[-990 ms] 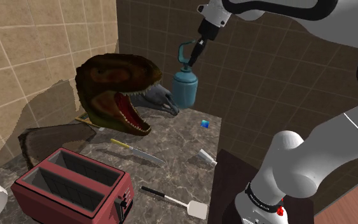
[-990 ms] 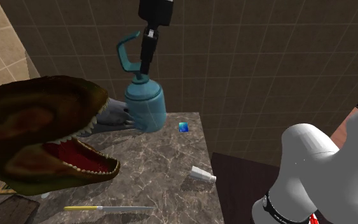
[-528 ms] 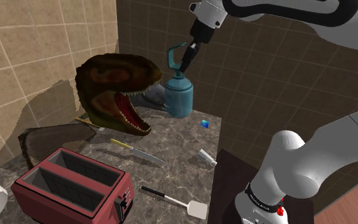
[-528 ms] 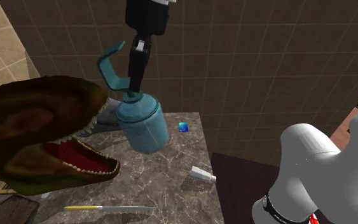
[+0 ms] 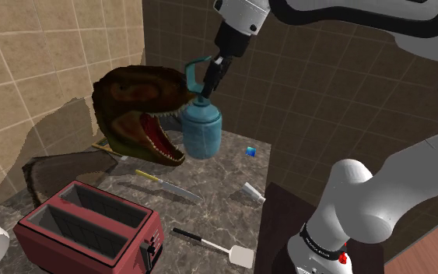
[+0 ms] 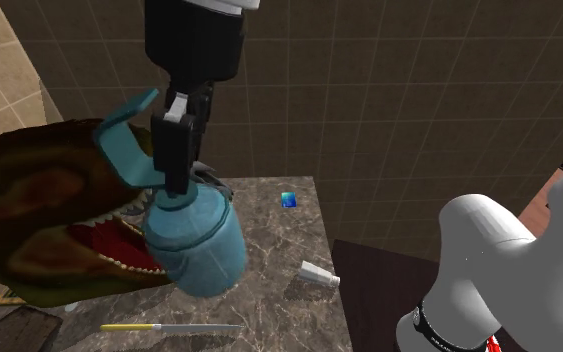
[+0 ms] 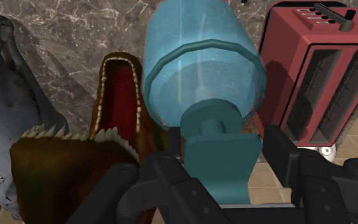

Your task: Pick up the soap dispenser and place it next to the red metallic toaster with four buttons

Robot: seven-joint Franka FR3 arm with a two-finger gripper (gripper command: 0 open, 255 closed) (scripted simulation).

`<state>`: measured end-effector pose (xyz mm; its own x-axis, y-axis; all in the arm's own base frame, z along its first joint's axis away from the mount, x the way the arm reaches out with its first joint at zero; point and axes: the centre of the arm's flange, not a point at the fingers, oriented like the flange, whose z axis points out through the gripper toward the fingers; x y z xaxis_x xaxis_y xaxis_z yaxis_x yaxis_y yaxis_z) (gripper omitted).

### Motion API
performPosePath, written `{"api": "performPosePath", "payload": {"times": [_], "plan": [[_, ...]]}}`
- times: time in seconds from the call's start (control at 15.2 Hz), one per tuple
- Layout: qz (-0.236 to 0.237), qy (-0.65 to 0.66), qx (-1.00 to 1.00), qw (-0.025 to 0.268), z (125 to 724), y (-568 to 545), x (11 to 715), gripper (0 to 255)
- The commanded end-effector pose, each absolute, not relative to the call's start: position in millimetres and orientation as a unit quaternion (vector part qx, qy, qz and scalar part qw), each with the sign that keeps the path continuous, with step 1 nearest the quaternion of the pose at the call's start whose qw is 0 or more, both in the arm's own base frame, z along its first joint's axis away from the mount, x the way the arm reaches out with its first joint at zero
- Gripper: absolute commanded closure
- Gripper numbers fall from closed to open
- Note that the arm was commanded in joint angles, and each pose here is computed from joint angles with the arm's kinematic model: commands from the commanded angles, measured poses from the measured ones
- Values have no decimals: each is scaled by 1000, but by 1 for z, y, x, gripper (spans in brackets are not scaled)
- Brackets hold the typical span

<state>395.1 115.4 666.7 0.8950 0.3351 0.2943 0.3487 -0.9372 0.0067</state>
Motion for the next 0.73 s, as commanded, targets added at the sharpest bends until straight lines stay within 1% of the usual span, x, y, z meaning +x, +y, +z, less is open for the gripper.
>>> {"api": "performPosePath", "payload": {"times": [0.0,0.66], "plan": [[-147,-175,-973,23,666,142,391,255],[-147,-175,-973,23,666,271,367,255]]}}
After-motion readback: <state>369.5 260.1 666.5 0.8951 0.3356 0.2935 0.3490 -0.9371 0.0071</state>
